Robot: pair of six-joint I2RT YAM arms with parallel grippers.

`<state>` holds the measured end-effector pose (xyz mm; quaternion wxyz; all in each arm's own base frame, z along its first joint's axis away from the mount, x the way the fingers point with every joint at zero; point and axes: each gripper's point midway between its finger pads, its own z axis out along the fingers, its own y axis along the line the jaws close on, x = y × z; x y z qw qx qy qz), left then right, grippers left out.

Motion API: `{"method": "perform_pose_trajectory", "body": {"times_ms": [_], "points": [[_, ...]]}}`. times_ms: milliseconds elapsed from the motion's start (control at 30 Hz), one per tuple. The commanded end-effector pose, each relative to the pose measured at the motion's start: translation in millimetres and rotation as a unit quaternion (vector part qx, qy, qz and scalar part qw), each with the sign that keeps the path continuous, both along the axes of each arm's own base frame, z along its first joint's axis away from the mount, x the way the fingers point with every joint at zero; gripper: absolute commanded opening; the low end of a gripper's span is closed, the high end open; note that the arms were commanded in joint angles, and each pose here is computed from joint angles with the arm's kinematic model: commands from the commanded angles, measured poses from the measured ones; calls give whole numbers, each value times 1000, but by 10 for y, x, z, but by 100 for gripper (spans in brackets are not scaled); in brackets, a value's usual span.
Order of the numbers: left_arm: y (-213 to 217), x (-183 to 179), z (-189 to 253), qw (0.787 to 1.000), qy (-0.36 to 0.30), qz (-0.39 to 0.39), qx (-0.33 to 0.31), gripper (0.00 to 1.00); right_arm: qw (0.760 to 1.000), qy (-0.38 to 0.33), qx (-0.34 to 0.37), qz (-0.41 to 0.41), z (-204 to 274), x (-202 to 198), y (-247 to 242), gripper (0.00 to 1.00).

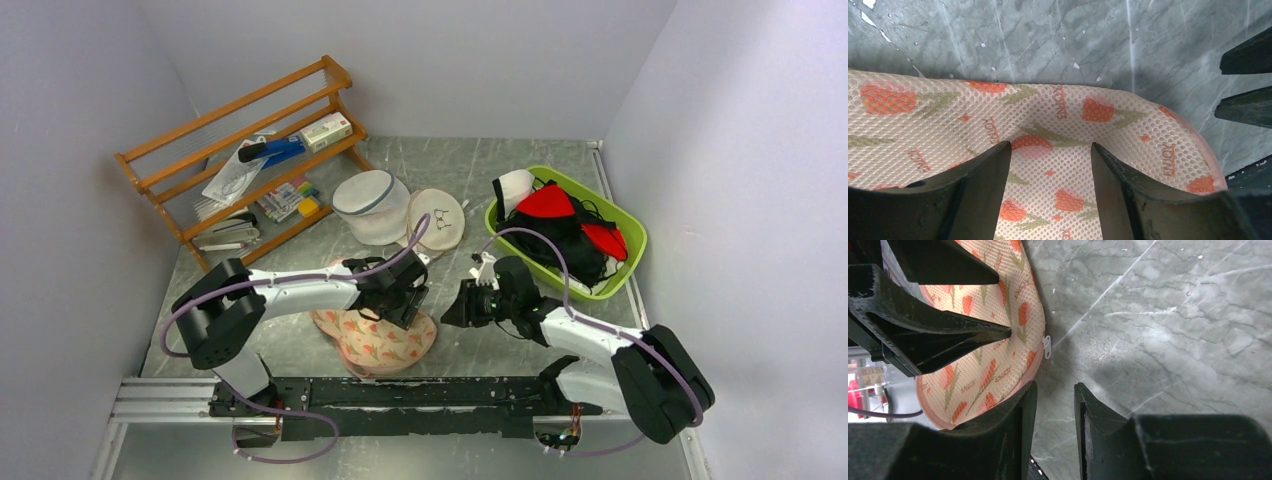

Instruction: Unzip the laundry bag and remove the bra

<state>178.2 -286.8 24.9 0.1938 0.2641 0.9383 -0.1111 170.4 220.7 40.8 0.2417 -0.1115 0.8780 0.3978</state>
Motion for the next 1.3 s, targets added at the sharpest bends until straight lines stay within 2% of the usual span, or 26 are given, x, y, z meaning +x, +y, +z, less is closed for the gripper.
{"method": "perform_pose_trajectory", "body": {"times_ms": [0, 200, 233, 300, 367, 433, 533, 667, 800, 867, 967, 1100, 1267], "points": [[2, 19, 53, 1000, -19, 9, -22, 69, 999, 0, 35, 23, 55, -11, 113, 33], [161, 30, 73, 999, -35, 21, -6, 70, 999, 2, 29, 19, 82, 23, 114, 33], [164, 45, 130, 999, -40, 24, -9, 73, 1000, -1, 25, 14, 107, 45, 105, 34], [122, 67, 332, 998, -51, 26, -30, 84, 1000, -14, 15, 5, 183, 97, 74, 35], [53, 100, 628, 995, -70, 27, -67, 95, 999, -34, 6, -8, 308, 162, 37, 37], [4, 156, 1003, 988, -103, 29, -111, 100, 998, -61, -9, -27, 466, 265, -20, 40], [55, 275, 1517, 975, -155, 40, -152, 100, 993, -102, -41, -52, 746, 417, -134, 49], [368, 511, 2173, 953, -229, 92, -174, 99, 978, -167, -84, -95, 1271, 626, -337, 59], [668, 589, 3016, 916, -305, 128, -226, 99, 957, -229, -115, -136, 1880, 765, -550, 76], [816, 559, 3395, 901, -335, 138, -241, 99, 945, -257, -125, -155, 2171, 804, -652, 89], [1001, 492, 3871, 879, -367, 151, -264, 99, 928, -301, -123, -179, 2668, 825, -769, 99], [1229, 395, 4324, 858, -407, 150, -276, 99, 906, -354, -114, -205, 3238, 780, -918, 100], [1376, 299, 4579, 843, -425, 152, -291, 99, 879, -404, -98, -232, 3758, 678, -1088, 100]]}}
